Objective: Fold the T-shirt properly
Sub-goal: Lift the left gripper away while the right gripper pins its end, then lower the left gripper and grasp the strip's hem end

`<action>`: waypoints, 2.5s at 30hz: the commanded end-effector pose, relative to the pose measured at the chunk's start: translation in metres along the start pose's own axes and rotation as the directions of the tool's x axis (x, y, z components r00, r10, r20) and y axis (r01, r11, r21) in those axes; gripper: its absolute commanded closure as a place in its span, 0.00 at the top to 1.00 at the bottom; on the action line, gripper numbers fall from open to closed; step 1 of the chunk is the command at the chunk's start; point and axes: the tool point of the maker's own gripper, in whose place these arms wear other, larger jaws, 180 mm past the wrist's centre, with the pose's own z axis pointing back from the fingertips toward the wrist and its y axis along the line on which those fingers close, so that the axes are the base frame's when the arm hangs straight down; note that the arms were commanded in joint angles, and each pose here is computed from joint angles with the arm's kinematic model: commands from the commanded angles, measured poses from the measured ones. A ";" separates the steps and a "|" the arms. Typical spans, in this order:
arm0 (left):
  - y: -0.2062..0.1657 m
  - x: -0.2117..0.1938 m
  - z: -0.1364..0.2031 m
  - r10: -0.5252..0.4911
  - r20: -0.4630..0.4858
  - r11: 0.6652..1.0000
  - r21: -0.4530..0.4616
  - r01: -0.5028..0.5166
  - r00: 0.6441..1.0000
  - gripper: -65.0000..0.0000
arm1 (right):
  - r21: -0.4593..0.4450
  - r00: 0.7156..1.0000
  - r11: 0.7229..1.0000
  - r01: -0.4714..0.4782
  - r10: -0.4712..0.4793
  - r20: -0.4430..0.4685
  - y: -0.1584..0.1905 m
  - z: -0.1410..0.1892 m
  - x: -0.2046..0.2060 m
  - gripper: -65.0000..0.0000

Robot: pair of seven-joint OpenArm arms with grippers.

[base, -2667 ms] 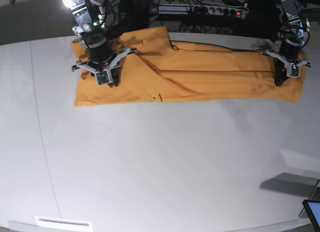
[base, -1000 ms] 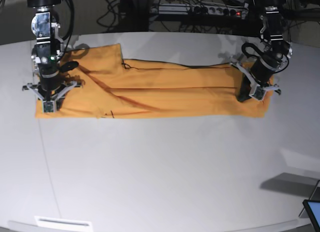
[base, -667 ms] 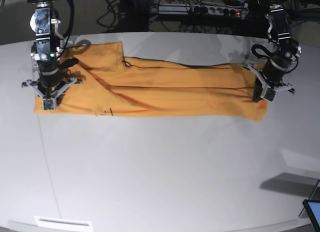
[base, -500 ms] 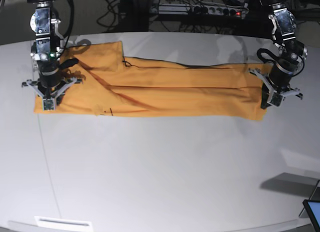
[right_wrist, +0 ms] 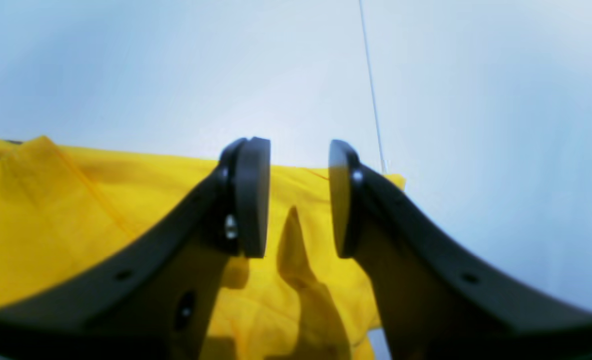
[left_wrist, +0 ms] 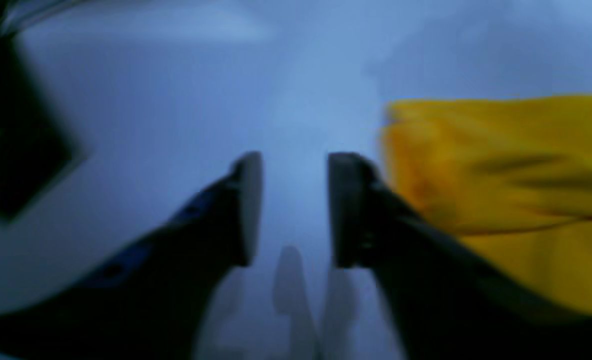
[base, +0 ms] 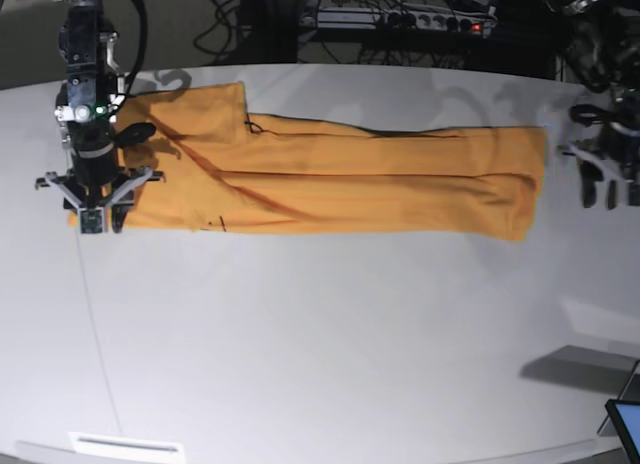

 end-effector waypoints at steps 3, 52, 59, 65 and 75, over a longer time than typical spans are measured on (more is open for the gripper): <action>0.022 0.012 0.014 -0.012 0.030 1.000 0.026 0.011 0.999 0.48 | -0.011 0.998 1.000 -0.009 0.010 0.065 -0.004 0.006 0.019 0.30; 0.019 -0.035 -0.004 0.325 -0.079 0.927 -0.169 -0.334 0.942 0.88 | 0.182 0.991 0.983 -0.018 0.041 -0.127 0.075 0.027 -0.050 0.00; 0.013 -0.031 -0.005 0.382 -0.105 0.893 -0.216 -0.396 0.918 0.88 | 0.181 0.991 0.983 -0.018 0.041 -0.125 0.075 0.027 -0.049 0.00; -0.001 -0.032 -0.013 0.394 -0.149 0.876 -0.238 -0.419 0.907 0.88 | 0.182 0.991 0.983 -0.018 0.042 -0.130 0.075 0.028 -0.050 0.00; -0.060 -0.051 -0.024 0.391 -0.255 0.825 -0.330 -0.460 0.884 0.88 | 0.185 0.990 0.983 -0.018 0.043 -0.131 0.076 0.028 -0.051 0.00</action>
